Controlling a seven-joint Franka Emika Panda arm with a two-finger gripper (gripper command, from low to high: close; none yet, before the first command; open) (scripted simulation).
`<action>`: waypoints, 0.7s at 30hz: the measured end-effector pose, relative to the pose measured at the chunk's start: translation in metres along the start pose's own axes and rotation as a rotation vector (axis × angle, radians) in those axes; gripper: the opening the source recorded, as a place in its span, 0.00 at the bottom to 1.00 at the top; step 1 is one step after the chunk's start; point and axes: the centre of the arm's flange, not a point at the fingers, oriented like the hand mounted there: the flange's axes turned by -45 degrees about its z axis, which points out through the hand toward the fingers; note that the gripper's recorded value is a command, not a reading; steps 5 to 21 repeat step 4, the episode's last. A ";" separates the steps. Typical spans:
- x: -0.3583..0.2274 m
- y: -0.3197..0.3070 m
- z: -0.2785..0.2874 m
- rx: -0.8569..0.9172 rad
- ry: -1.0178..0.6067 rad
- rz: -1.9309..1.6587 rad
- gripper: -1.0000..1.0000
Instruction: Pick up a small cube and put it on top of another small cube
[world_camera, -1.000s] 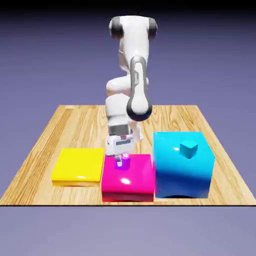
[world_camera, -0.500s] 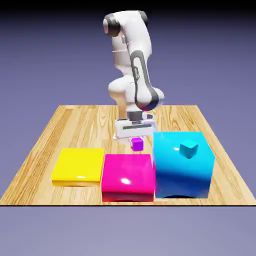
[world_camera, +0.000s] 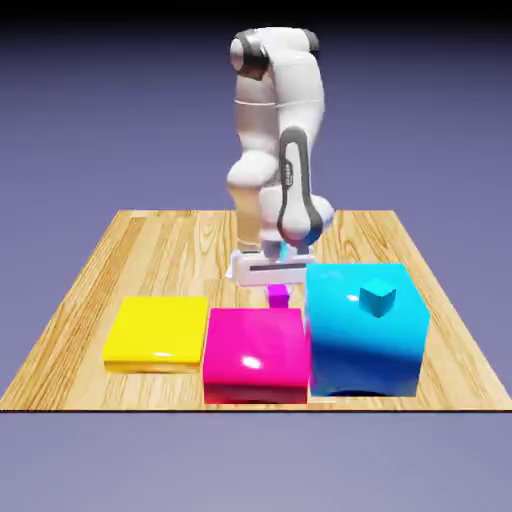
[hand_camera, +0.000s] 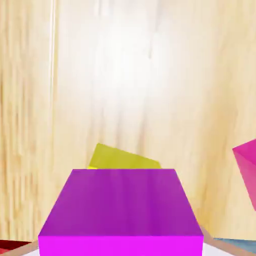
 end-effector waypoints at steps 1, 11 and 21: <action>-0.001 -0.001 0.003 0.003 -0.008 -0.001 0.00; -0.003 -0.002 0.006 0.006 -0.018 -0.003 1.00; -0.003 -0.002 0.006 0.006 -0.018 -0.003 1.00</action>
